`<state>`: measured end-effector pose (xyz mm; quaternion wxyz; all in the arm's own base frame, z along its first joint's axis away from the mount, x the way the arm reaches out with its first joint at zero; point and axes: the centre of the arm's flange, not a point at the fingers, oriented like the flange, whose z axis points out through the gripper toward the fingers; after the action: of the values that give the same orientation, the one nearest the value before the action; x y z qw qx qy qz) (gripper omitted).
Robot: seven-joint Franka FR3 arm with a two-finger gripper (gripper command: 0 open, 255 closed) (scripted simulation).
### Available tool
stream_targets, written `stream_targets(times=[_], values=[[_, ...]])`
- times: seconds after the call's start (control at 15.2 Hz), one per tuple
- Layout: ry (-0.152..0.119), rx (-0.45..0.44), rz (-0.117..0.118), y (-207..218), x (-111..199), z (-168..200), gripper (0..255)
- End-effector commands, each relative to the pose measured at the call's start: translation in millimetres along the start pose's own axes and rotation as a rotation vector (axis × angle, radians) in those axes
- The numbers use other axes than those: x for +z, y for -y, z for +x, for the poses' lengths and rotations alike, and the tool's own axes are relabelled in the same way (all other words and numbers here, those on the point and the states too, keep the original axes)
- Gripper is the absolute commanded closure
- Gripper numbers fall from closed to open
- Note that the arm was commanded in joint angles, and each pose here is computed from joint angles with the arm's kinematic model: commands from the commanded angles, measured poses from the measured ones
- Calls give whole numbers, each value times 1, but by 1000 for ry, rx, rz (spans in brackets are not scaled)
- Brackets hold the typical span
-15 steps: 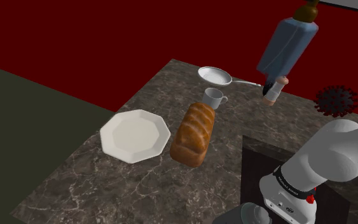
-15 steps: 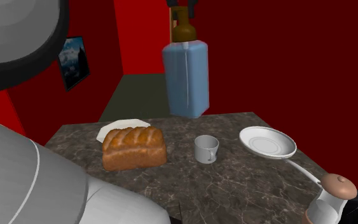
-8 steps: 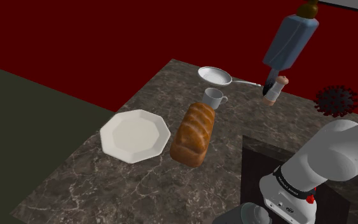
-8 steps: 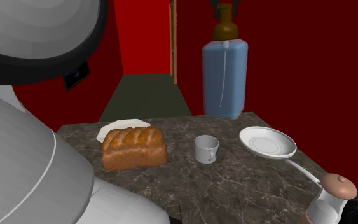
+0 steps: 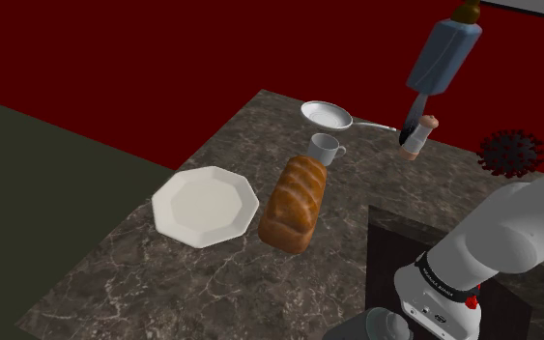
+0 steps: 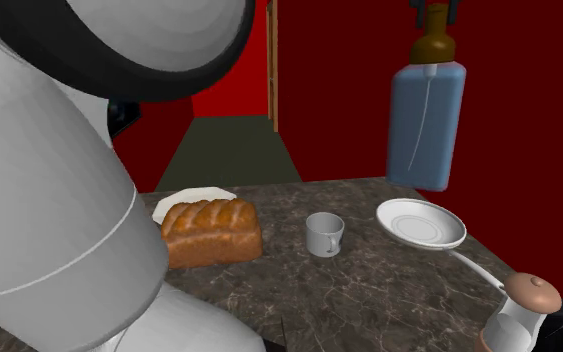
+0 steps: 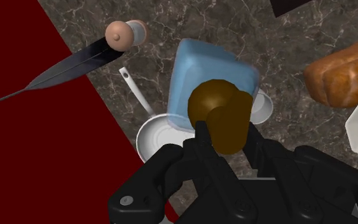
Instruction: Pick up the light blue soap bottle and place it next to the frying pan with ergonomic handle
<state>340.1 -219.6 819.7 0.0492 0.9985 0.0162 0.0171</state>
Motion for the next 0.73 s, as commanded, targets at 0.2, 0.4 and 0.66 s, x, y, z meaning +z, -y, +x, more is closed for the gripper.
stream_targets(times=[0.2,0.4,0.66], values=[[-1,-3,-2,-63,7,14,255],[-1,-3,-2,-73,19,17,255],[-1,-3,-2,-71,40,16,255]])
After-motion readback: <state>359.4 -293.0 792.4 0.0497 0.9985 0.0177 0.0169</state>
